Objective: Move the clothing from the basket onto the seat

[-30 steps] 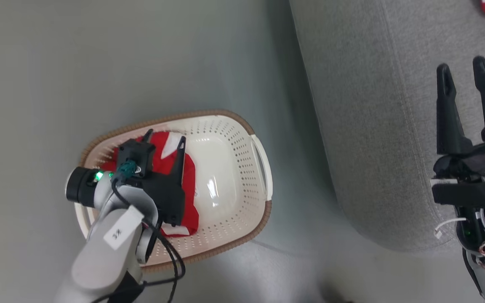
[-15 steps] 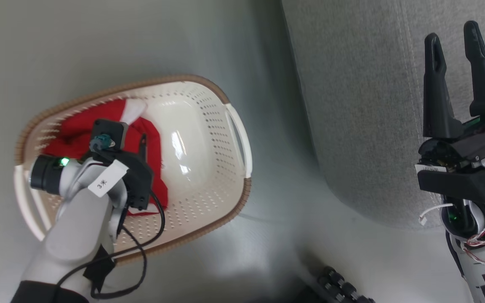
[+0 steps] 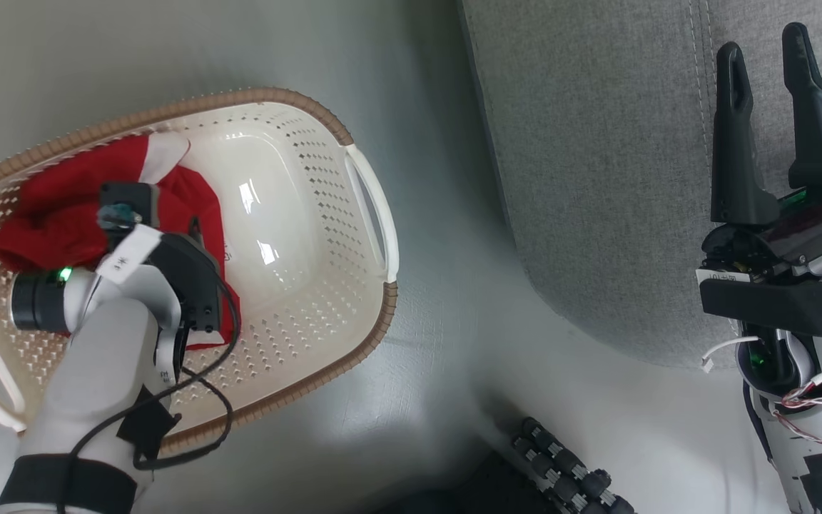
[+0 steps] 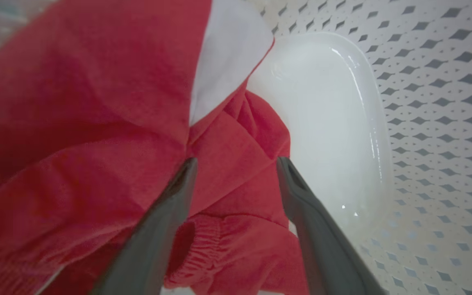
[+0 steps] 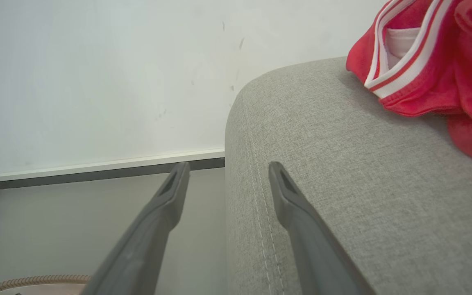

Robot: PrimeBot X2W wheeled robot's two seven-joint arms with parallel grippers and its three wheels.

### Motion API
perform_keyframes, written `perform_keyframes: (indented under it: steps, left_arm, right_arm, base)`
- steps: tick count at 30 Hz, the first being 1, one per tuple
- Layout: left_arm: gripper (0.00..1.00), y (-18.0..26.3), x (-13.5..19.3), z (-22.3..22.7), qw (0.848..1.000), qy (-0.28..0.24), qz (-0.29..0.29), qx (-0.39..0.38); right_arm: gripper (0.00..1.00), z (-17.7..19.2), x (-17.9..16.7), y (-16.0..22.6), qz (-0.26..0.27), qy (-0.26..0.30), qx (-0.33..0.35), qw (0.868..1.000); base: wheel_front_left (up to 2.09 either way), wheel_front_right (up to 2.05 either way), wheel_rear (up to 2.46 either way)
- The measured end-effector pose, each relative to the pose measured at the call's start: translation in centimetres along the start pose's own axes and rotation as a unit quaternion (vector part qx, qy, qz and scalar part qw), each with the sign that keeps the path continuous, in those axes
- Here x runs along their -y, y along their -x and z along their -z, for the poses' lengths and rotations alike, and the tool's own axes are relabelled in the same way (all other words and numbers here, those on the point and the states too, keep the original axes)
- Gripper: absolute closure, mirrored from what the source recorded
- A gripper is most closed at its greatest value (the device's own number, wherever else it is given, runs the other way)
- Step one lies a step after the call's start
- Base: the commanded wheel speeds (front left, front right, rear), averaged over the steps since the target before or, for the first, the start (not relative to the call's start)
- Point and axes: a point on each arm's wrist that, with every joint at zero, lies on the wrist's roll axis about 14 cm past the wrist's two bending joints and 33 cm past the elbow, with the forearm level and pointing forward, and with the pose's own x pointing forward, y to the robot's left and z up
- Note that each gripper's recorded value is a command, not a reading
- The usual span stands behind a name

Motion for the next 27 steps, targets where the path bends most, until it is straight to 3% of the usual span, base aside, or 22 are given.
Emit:
perform_keyframes:
  steps: [5, 10, 20, 27]
  left_arm:
    - [0.00, -0.6, -0.4, -0.7, 0.999, 0.037, -0.012, 0.005]
    - [0.00, -0.9, -1.1, -2.4, 0.999, 0.034, -0.021, 0.028]
    - [0.00, -1.5, -2.8, -0.6, 0.998, 0.037, -0.046, -0.002]
    - [0.00, -1.8, -4.2, -1.6, 0.997, 0.031, -0.063, 0.016]
  right_arm:
    - [0.00, 0.4, 0.2, 0.0, 0.005, 0.003, -0.004, 1.000]
    - [0.00, 0.6, -0.1, -0.3, 0.001, 0.002, -0.003, 1.000]
    - [0.00, 1.4, -0.1, -0.3, 0.002, 0.003, -0.010, 1.000]
    - [0.00, 1.7, -0.1, -0.4, 0.003, 0.004, -0.013, 1.000]
  base:
    - [0.00, 0.00, 0.00]
    - [0.00, 0.00, 0.00]
    - [0.00, 0.00, 0.00]
    - [0.00, 0.00, 0.00]
